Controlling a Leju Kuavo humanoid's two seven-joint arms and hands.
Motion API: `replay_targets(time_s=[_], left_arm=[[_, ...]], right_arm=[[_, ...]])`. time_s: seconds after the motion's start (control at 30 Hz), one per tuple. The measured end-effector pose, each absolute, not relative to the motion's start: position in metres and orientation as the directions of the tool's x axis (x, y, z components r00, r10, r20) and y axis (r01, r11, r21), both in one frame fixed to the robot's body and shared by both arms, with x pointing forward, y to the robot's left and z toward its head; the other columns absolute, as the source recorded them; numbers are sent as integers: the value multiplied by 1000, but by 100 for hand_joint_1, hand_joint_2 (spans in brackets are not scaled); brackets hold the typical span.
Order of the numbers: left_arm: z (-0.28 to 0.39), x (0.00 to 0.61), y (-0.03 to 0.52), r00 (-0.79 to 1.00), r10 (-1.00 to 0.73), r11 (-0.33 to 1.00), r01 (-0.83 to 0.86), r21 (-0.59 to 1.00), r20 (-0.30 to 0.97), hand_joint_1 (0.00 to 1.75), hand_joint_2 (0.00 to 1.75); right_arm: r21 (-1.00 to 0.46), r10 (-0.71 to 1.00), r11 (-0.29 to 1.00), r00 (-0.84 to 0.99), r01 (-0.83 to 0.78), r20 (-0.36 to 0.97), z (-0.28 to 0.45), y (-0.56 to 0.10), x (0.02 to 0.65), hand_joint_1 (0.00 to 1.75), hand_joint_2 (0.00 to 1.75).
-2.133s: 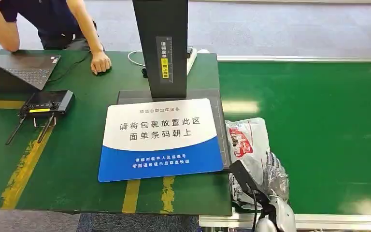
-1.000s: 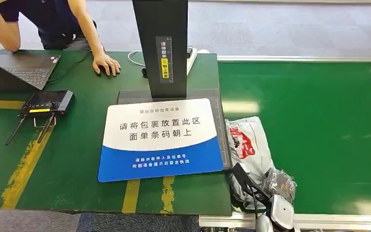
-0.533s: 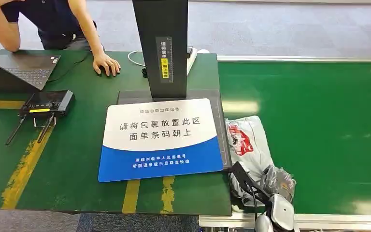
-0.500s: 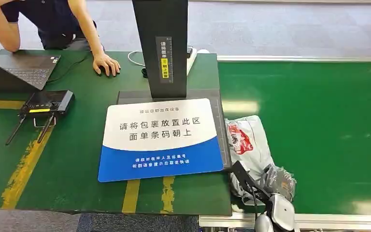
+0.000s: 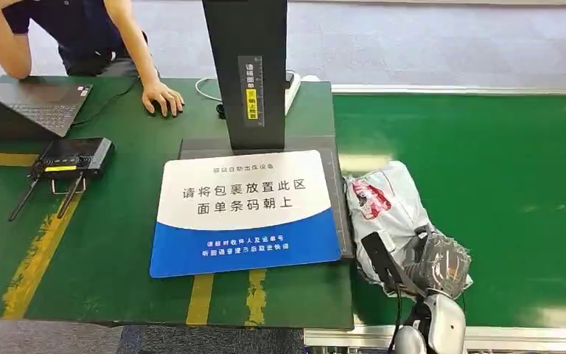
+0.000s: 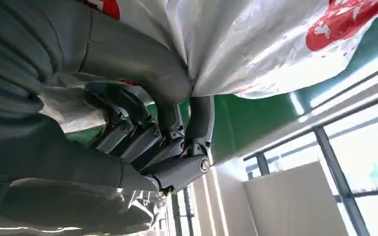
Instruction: Moved the parcel from conveyor to table for the left to box.
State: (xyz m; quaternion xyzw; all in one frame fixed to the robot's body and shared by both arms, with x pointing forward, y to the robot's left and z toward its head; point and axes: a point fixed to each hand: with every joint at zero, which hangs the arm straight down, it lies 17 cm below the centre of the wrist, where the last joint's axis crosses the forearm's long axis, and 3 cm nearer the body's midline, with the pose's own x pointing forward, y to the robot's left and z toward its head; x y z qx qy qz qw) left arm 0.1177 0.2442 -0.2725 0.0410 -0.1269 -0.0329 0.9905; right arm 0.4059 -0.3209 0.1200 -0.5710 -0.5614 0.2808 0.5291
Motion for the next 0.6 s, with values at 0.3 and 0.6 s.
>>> replay_targets(time_s=[0.3, 0.6], left_arm=[[-271, 123, 243, 964, -86, 994, 66, 87, 253, 0, 175], [-270, 128, 242, 961, -99, 993, 79, 86, 257, 0, 175]], right_arm=[[-861, 943, 183, 161, 475, 290, 170, -315, 399, 175, 175], [-820, 948, 180, 125, 544, 292, 198, -311, 396, 175, 175]])
